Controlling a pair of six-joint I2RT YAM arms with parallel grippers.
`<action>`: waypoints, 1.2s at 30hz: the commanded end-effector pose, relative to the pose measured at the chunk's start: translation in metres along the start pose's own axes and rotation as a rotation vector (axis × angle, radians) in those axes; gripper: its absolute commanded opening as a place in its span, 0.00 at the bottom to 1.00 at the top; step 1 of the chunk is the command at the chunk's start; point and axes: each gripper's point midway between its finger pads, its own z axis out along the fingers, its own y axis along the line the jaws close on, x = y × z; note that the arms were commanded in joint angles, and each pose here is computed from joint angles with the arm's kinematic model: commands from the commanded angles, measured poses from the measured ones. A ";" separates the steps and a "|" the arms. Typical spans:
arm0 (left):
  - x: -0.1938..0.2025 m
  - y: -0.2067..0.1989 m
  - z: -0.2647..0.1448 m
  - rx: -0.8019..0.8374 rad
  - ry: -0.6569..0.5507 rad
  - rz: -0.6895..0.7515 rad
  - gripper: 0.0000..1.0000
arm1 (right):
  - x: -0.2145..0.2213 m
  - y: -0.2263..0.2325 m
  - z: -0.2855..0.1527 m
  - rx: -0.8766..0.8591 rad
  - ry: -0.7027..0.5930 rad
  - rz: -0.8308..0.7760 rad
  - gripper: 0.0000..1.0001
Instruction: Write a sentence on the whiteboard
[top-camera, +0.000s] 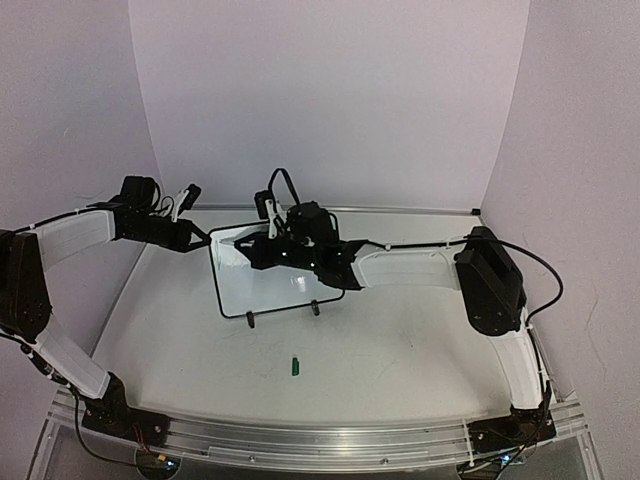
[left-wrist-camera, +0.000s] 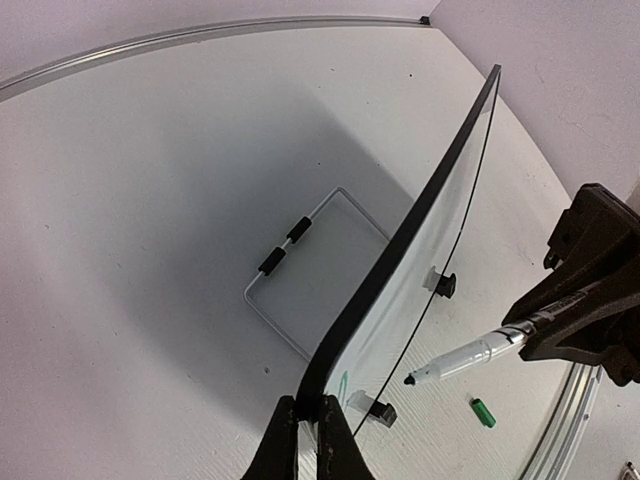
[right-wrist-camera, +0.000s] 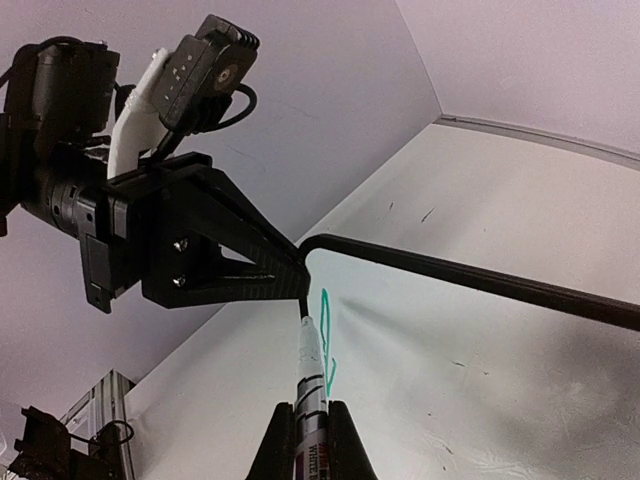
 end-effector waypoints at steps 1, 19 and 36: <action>-0.013 -0.001 -0.011 -0.037 -0.041 0.061 0.00 | -0.042 0.023 -0.005 -0.048 -0.086 -0.028 0.00; -0.014 -0.001 -0.012 -0.037 -0.044 0.062 0.00 | -0.024 0.007 0.017 -0.004 -0.035 -0.018 0.00; -0.014 -0.002 -0.012 -0.038 -0.044 0.063 0.00 | -0.010 -0.011 0.019 0.064 -0.013 0.000 0.00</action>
